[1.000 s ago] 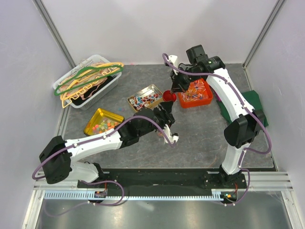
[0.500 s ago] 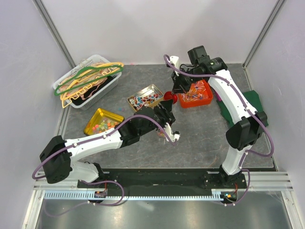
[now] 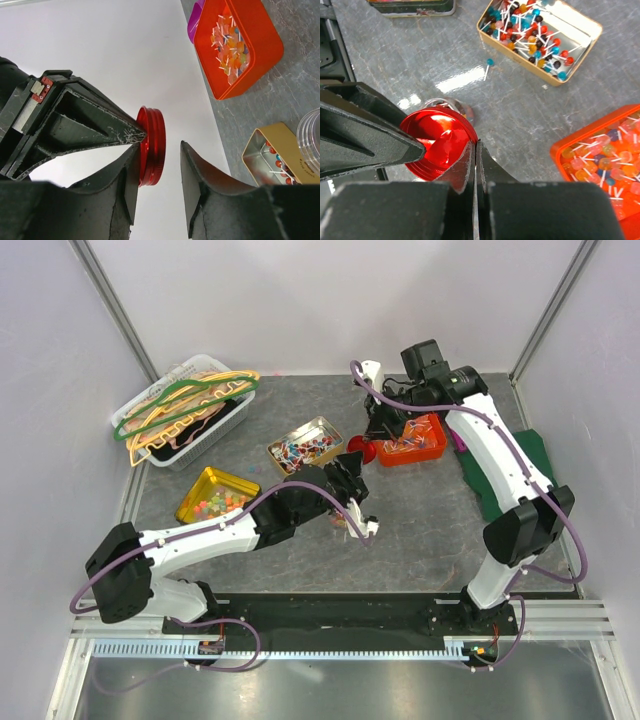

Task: Pack the candies
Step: Close the bottle lid on the packing bottle.

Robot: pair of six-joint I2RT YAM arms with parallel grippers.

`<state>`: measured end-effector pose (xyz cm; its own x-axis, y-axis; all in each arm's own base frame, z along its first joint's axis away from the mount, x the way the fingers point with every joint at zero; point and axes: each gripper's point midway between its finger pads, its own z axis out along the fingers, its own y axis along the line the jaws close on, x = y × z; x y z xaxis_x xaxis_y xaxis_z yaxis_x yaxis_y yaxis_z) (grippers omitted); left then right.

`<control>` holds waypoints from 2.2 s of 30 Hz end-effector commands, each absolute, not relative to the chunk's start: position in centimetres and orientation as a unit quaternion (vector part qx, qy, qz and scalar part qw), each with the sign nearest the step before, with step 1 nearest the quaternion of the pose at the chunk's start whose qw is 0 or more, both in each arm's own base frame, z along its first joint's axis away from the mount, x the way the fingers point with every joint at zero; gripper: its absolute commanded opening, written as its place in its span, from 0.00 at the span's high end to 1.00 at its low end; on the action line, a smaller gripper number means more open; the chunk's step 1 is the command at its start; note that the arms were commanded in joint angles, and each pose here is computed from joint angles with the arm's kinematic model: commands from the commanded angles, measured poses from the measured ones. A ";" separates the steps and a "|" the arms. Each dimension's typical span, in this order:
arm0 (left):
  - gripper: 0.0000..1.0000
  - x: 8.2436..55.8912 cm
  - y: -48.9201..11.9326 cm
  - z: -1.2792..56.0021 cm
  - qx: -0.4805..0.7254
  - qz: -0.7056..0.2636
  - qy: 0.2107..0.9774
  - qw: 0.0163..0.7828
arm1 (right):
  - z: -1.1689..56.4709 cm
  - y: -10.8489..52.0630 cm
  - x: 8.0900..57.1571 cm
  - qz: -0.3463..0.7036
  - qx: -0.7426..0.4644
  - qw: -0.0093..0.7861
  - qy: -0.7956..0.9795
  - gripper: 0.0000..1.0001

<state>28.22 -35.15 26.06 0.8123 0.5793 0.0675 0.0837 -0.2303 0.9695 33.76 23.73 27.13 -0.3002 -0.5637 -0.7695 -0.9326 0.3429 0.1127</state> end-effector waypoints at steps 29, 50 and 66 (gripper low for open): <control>0.98 30.1 -32.8 30.8 0.733 0.210 0.370 0.531 | 33.7 19.9 35.2 0.279 -0.436 0.438 0.735 0.48; 0.98 31.2 -20.8 28.8 0.510 -0.032 0.728 0.456 | 35.9 14.2 35.8 0.211 -0.301 0.594 0.716 0.02; 0.98 32.1 -28.8 26.3 0.472 -0.292 0.716 0.424 | 35.1 18.3 34.8 0.168 -0.384 0.622 0.662 0.02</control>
<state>31.96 -25.88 24.47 -0.1676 0.5648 -0.8080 0.8783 0.4578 0.1378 34.32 17.35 35.44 -0.0332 -0.1878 -0.9816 -0.7559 0.6473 -0.0983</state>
